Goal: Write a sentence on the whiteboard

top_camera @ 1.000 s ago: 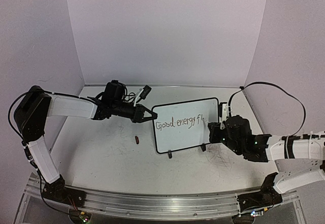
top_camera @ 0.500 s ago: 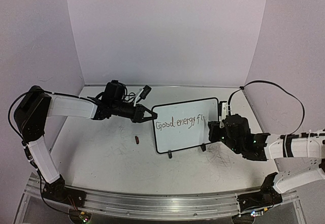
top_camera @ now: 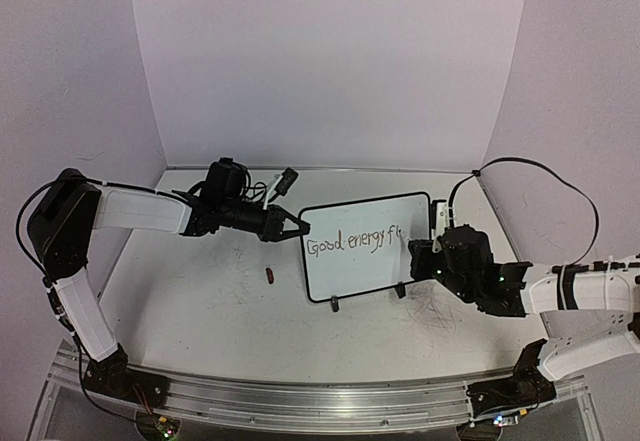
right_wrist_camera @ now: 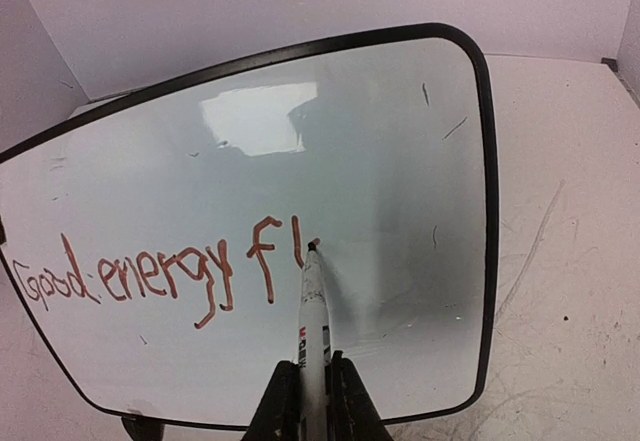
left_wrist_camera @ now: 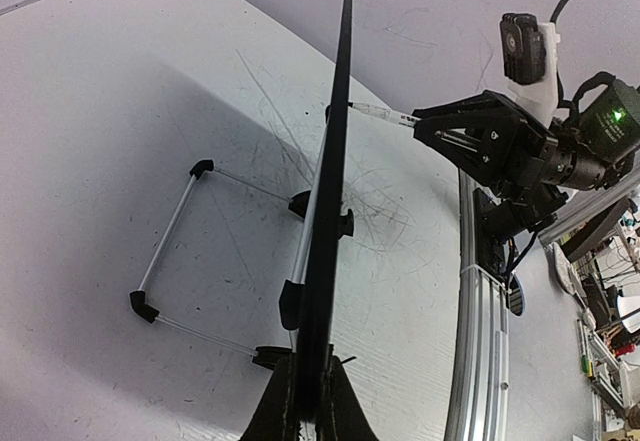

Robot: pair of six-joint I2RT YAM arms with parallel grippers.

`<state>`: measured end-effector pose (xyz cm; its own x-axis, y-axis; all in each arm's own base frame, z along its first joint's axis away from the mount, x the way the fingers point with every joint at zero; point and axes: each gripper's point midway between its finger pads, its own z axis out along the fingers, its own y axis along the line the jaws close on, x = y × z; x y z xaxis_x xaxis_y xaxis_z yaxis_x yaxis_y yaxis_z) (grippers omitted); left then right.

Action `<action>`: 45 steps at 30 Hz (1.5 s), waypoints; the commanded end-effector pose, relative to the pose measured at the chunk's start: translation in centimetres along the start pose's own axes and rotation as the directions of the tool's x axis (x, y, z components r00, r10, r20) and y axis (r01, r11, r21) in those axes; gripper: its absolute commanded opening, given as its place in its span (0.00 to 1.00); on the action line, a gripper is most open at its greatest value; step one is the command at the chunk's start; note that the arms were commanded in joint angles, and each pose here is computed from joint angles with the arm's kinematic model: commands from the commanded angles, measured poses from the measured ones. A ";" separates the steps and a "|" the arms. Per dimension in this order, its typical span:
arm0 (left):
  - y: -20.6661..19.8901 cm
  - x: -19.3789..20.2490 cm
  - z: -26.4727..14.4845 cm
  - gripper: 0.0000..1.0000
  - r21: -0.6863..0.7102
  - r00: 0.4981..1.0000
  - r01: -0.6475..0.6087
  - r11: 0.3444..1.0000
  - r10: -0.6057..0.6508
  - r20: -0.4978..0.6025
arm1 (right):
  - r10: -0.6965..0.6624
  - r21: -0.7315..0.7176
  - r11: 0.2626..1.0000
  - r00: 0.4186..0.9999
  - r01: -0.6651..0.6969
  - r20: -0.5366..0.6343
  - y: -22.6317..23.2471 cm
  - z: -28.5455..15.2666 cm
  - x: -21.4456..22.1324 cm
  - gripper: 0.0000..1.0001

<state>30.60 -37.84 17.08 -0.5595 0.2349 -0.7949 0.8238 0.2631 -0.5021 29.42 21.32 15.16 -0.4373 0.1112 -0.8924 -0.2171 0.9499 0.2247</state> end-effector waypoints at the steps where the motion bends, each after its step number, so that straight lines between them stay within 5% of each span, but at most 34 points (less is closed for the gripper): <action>1: 0.4 0.8 0.0 0.00 -0.042 1.000 -0.003 0.999 0.002 -0.025 | 0.015 0.004 1.000 1.000 -0.015 -0.014 -0.4 -0.2 0.6 0.00; 45: 0.3 0.6 -0.1 0.00 -0.045 1.000 -0.010 0.999 0.009 -0.021 | -0.003 -0.005 1.000 0.999 0.003 0.042 0.5 0.3 -1.4 0.00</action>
<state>30.59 -37.85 17.08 -0.5600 0.2348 -0.7945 0.8234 0.2633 -0.5026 29.58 20.70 14.97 -0.4235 0.1059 -0.8997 -0.1927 0.9599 0.2037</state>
